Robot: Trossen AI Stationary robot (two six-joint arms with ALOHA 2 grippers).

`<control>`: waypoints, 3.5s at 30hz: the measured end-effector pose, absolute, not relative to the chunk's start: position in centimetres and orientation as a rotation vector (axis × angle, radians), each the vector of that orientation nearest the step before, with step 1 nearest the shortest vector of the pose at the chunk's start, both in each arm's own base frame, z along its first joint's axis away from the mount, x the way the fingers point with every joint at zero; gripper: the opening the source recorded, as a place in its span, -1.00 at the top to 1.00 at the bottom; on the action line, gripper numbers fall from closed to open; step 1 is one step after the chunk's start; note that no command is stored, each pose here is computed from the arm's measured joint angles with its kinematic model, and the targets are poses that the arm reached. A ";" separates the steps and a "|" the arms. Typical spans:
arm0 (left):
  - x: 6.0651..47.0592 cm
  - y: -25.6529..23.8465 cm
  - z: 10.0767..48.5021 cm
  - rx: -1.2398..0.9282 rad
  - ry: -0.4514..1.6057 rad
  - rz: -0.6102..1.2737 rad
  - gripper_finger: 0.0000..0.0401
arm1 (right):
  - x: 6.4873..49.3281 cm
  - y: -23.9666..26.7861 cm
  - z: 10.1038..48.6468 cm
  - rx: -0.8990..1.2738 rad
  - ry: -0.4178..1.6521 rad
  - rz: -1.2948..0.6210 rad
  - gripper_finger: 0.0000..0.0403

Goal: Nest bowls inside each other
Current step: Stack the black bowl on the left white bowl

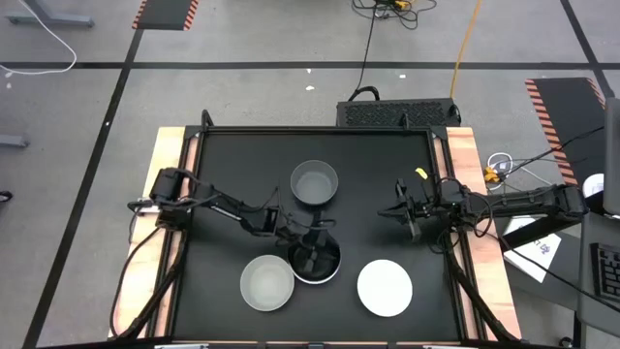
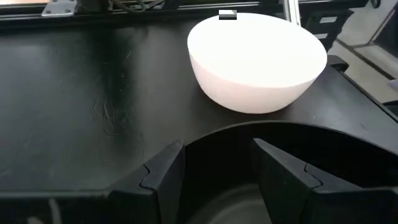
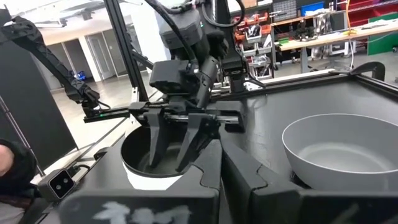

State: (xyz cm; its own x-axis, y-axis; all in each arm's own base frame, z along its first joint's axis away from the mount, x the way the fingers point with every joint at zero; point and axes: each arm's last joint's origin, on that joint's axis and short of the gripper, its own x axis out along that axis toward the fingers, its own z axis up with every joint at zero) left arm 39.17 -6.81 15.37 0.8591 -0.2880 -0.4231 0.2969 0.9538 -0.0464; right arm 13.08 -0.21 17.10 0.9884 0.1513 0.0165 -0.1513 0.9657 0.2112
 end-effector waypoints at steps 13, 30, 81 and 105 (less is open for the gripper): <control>38.8 -6.4 17.2 0.092 0.405 -0.182 0.07 | 13.1 -0.2 17.1 0.215 -0.001 0.153 1.00; 29.2 -7.2 19.2 -0.061 0.210 -0.147 0.07 | 13.1 -0.2 17.3 0.210 -0.024 0.155 1.00; 26.6 -11.2 14.8 -0.094 0.348 -0.103 0.07 | 13.1 -0.2 17.7 0.208 -0.065 0.156 1.00; 27.0 -10.0 15.3 -0.048 0.319 -0.091 0.07 | 13.6 0.1 17.0 0.246 -0.002 0.175 1.00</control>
